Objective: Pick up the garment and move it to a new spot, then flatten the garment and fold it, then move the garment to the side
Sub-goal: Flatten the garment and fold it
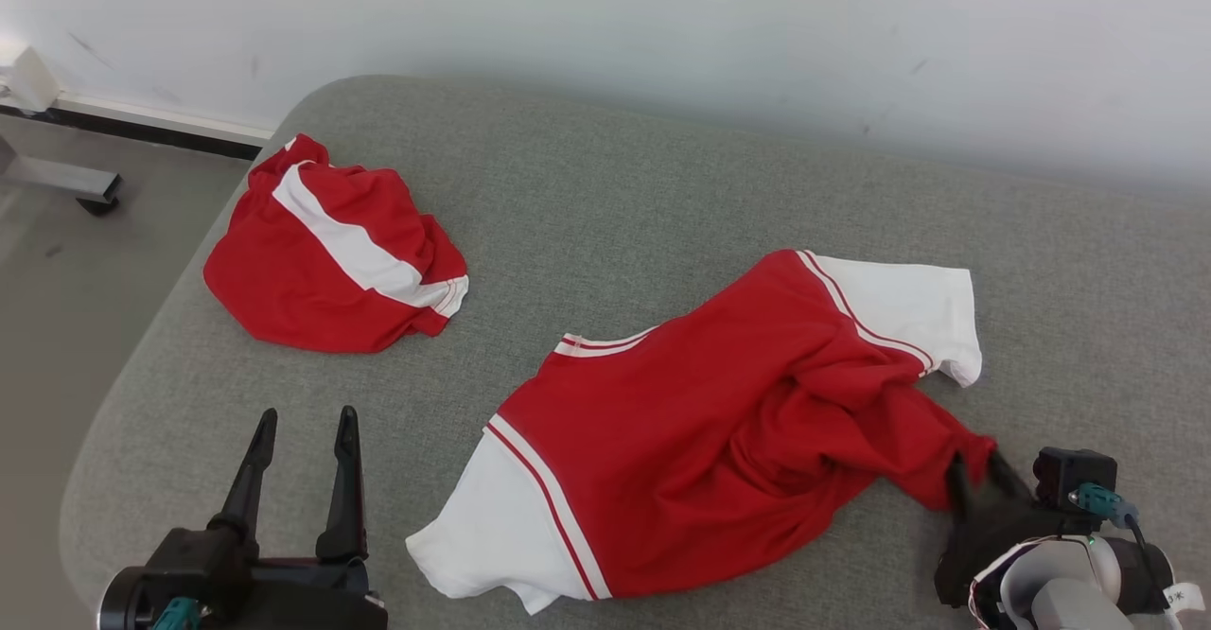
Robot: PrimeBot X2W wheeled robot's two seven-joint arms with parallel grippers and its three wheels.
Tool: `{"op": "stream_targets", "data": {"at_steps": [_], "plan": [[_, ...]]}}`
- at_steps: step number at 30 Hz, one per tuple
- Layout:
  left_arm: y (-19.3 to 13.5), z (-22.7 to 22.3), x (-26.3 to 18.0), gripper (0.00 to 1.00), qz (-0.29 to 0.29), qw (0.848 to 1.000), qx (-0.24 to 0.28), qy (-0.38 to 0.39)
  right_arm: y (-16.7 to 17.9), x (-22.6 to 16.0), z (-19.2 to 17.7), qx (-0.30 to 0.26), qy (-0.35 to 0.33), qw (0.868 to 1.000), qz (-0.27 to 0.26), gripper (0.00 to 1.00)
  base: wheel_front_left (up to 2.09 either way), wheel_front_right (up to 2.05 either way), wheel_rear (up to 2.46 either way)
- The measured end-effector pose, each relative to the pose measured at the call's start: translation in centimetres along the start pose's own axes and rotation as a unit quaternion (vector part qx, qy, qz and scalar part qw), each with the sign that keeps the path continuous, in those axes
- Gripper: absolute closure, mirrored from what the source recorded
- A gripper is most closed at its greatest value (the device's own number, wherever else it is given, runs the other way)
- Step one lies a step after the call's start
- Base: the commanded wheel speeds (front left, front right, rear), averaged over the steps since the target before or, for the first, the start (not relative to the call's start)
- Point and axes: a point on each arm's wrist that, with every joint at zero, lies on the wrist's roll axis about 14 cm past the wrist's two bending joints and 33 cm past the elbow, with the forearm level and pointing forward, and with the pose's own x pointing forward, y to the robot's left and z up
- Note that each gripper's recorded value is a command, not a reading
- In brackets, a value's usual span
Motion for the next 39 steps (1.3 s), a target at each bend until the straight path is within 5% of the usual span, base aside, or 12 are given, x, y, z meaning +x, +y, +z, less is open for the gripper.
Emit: {"op": "stream_targets", "data": {"at_steps": [11, 27, 32, 39], "plan": [[-1.7, 0.1, 0.4, 0.0, -0.025, 1.0, -0.007, -0.005, -5.7, -2.1, 6.7, -0.012, -0.104, 0.993, -0.054, 1.0, 0.0, 0.0, 0.0], [-3.9, 0.3, 0.0, 0.0, -0.061, 0.998, -0.017, -0.01, -18.0, -13.0, 19.6, -0.087, -0.261, 0.943, -0.189, 1.0, 0.0, 0.0, 0.0], [-3.4, 0.2, -0.2, 0.0, -0.052, 0.998, -0.018, -0.008, -16.7, -12.9, 21.0, -0.106, -0.258, 0.944, -0.179, 1.0, 0.0, 0.0, 0.0], [-3.1, -0.2, -0.4, 0.0, -0.044, 0.999, -0.022, -0.002, -10.3, -8.9, 21.3, -0.101, -0.25, 0.957, -0.105, 1.0, 0.0, 0.0, 0.0]]}}
